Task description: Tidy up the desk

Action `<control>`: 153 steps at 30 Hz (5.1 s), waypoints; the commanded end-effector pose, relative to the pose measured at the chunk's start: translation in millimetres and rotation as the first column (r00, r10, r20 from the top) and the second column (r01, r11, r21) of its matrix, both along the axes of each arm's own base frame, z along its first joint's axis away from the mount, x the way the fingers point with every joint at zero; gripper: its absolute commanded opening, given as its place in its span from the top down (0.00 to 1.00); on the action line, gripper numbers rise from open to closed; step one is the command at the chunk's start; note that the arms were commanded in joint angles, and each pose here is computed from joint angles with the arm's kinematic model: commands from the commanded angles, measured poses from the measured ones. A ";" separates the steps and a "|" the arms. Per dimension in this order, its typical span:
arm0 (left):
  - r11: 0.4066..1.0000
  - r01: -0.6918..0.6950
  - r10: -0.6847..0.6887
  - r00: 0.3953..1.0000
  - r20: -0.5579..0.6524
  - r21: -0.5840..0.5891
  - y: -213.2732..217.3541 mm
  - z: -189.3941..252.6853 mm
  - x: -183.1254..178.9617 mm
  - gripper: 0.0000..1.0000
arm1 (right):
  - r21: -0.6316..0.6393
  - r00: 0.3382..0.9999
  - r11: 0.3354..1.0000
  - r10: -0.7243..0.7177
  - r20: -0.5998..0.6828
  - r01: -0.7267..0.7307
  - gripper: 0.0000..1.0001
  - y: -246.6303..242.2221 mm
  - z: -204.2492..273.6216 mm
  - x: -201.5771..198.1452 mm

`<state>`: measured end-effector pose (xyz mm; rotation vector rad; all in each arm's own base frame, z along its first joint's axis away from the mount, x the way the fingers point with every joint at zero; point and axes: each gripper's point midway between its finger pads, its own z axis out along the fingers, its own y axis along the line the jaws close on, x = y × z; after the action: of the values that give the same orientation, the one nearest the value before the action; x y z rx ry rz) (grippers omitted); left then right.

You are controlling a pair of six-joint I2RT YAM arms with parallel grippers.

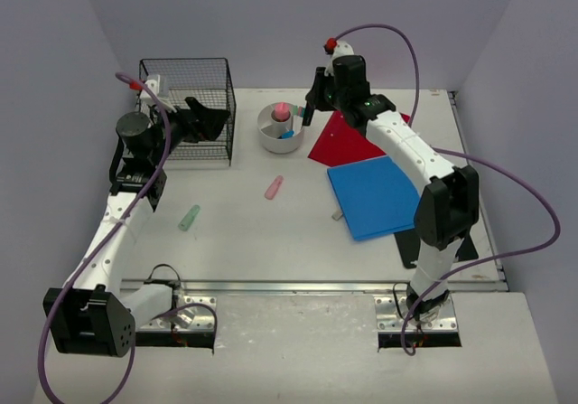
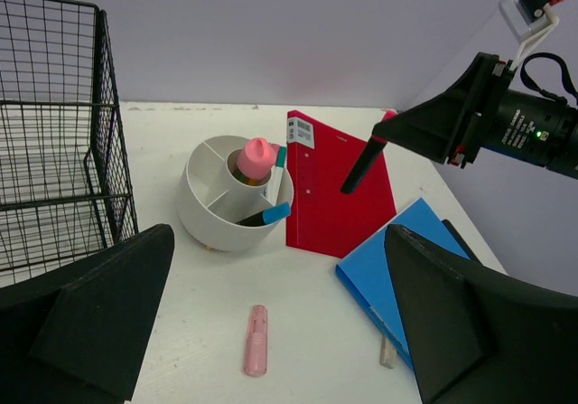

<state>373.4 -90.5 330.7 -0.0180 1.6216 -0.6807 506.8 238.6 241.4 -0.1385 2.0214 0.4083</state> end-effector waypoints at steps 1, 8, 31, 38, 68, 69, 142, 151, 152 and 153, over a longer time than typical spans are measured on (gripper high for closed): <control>1.000 -0.013 0.014 0.999 0.052 -0.020 3.0 21.4 1.0 0.00 | 0.118 0.984 0.986 -0.134 0.121 0.119 1.00 -1.8 42.8 28.9; 1.000 -0.018 0.018 0.998 0.064 0.004 4.6 25.6 -3.0 0.00 | -0.050 0.959 0.998 -0.021 0.282 0.037 1.00 0.4 54.5 19.8; 0.998 -0.035 0.028 0.992 0.122 0.055 8.3 19.2 -17.6 0.00 | -0.030 0.863 0.996 0.083 0.498 -0.079 1.00 81.6 29.5 -18.0; 0.997 -0.041 0.033 0.992 0.120 0.064 9.7 14.4 -14.5 0.00 | -0.039 0.853 0.994 0.104 0.511 -0.098 1.00 93.5 14.0 -7.5; 0.992 -0.081 0.070 0.991 0.110 0.095 22.7 7.6 -14.8 0.00 | -0.085 0.854 0.993 0.109 0.508 -0.077 1.00 106.7 -53.6 12.7; 0.992 -0.081 0.071 0.991 0.110 0.094 22.9 8.0 -14.8 0.00 | -0.087 0.859 0.993 0.113 0.500 -0.080 1.00 106.6 -59.0 11.7; 0.549 0.513 0.064 0.761 -0.646 0.660 91.6 -219.3 -105.8 0.17 | -0.240 0.993 0.966 0.108 0.035 -0.097 0.26 -57.3 -67.1 -56.3; 0.550 0.594 0.210 0.582 -0.786 0.587 113.7 -279.8 -105.7 0.20 | -0.224 0.998 0.974 0.032 -0.052 -0.043 0.26 -85.1 -75.4 -82.8; 0.555 0.600 0.215 0.566 -0.796 0.576 113.8 -284.0 -104.6 0.21 | -0.225 0.998 0.973 0.030 -0.059 -0.042 0.26 -85.8 -76.1 -84.2; 0.561 0.607 0.215 0.549 -0.808 0.562 113.1 -289.4 -102.3 0.22 | -0.228 0.997 0.973 0.028 -0.065 -0.043 0.26 -86.9 -76.9 -86.0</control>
<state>256.1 12.2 43.7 0.7402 2.7846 -0.0161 422.6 155.3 134.8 -0.3519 2.1777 0.1838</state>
